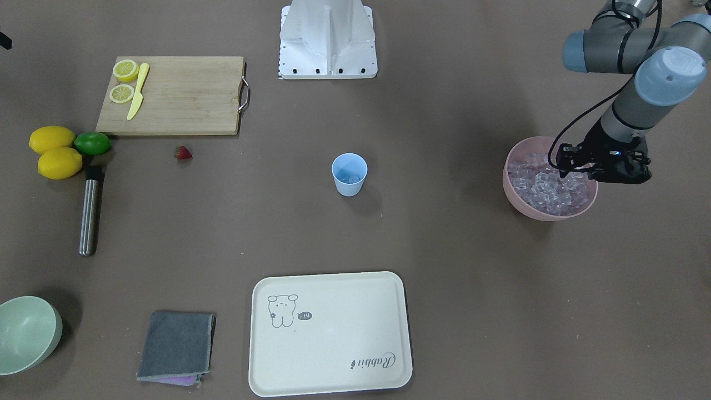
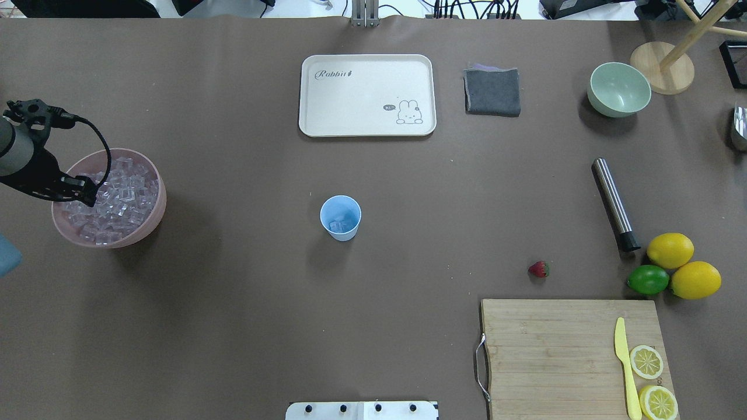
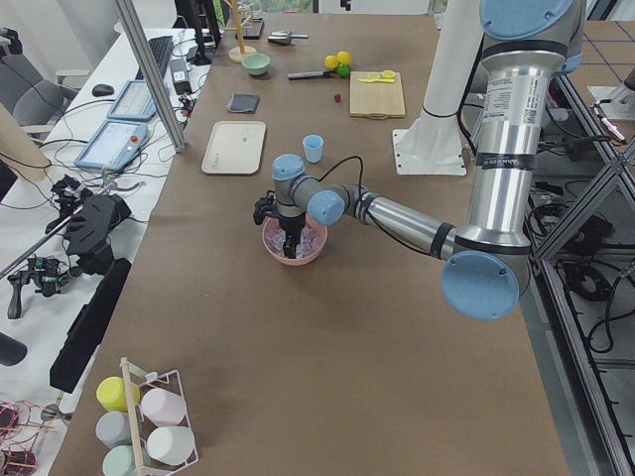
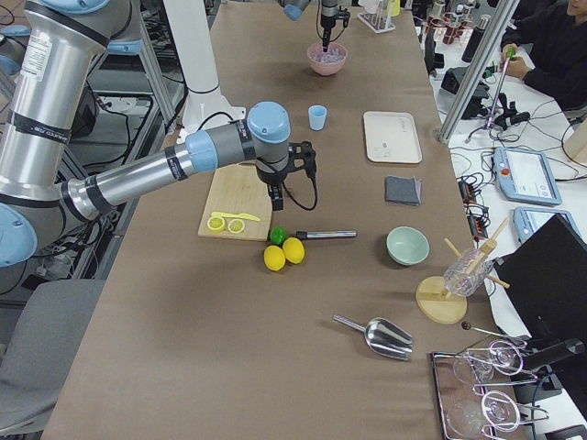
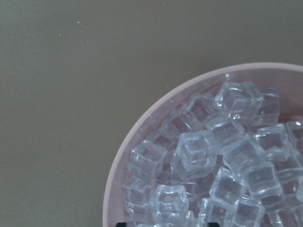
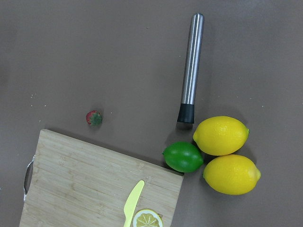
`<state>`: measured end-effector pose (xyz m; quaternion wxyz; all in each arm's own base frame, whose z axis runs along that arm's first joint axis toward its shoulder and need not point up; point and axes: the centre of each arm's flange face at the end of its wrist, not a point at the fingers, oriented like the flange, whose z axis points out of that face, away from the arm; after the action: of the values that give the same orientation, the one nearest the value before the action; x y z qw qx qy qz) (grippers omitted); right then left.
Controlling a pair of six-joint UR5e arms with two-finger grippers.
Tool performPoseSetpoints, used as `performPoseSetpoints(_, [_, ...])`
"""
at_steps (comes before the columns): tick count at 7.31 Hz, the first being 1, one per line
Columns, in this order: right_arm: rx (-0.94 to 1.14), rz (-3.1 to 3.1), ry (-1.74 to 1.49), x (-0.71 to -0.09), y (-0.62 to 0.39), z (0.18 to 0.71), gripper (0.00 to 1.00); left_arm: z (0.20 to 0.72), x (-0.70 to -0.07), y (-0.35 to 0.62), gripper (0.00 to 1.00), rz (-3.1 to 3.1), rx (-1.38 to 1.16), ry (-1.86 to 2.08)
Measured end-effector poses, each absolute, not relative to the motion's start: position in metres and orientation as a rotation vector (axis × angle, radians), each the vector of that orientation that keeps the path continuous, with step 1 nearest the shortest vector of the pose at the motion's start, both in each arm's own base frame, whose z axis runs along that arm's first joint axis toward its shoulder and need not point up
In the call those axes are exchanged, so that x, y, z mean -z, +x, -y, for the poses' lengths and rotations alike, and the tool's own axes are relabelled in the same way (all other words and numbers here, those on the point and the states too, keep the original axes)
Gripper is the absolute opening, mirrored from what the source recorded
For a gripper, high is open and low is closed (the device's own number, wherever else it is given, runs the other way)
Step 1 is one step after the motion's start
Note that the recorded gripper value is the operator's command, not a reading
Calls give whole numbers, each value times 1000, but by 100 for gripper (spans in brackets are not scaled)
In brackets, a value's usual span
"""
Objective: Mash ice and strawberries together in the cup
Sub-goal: 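Lift the left gripper up out of the ice bowl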
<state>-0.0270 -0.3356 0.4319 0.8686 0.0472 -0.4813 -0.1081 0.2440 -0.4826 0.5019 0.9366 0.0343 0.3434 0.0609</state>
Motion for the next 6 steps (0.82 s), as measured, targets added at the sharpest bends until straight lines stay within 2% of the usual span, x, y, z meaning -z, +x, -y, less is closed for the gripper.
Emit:
performPoseSetpoints(2, [226, 1007, 99, -431, -27, 335, 100, 483, -503, 244, 50, -702, -122, 69])
performPoseSetpoints(3, [227, 1008, 99, -431, -27, 335, 100, 483, -504, 244, 29, -701, -120, 68])
performPoseSetpoints(4, [227, 1016, 99, -430, -27, 335, 100, 483, -504, 245, 0, -701, -106, 60])
performPoseSetpoints(6, [227, 1038, 95, -427, -27, 333, 100, 480, -499, 248, 0, -707, -73, 49])
